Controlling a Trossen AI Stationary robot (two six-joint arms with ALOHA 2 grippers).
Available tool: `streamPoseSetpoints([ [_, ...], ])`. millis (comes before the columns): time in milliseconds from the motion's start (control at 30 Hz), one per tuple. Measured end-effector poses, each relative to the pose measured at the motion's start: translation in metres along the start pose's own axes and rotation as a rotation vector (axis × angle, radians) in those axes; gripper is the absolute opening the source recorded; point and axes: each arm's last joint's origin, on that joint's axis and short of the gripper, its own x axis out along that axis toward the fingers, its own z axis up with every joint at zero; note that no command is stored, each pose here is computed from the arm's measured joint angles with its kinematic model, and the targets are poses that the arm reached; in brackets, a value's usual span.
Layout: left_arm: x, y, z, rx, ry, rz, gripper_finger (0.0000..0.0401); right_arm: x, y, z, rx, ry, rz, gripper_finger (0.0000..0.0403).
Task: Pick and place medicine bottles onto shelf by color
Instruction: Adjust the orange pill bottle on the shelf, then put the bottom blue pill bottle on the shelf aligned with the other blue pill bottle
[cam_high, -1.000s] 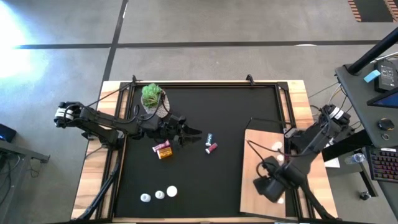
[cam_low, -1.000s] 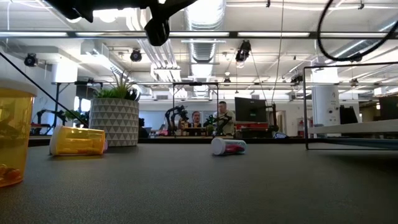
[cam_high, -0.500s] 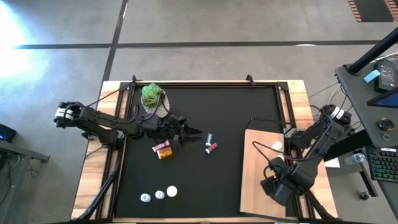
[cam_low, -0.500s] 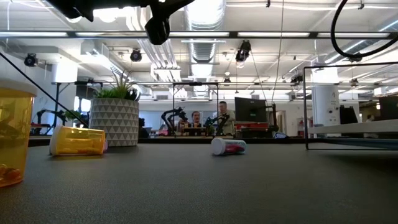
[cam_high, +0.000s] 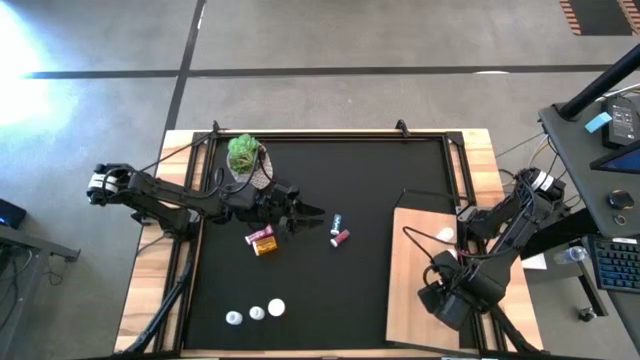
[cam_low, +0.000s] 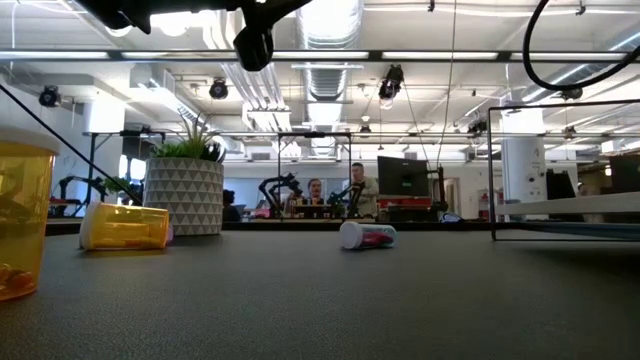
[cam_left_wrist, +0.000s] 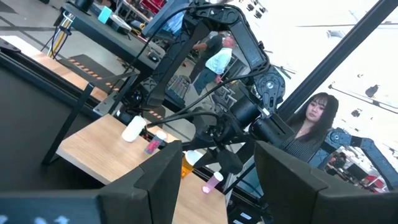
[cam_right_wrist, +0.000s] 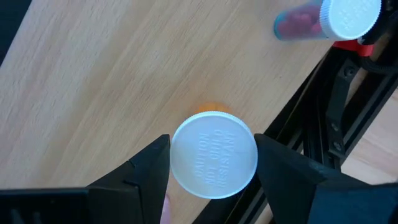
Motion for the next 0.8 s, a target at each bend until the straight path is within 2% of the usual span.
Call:
streamPoseSetpoints([
  [167, 0.000, 0.000, 0.000, 0.000, 0.000, 0.000, 0.0184, 0.000, 0.000, 0.000, 0.001, 0.000, 0.000, 0.0214],
  [467, 0.000, 0.000, 0.000, 0.000, 0.000, -0.001, 0.0184, -0.001, 0.000, 0.000, 0.000, 0.007, 0.005, 0.0269],
  [633, 0.000, 0.000, 0.000, 0.000, 0.000, -0.001, 0.0184, -0.026, -0.007, 0.002, 0.000, 0.038, 0.064, 0.0280],
  [800, 0.000, 0.000, 0.000, 0.000, 0.001, -0.001, 0.0184, -0.059, -0.021, 0.010, 0.018, 0.009, 0.075, 0.0276],
])
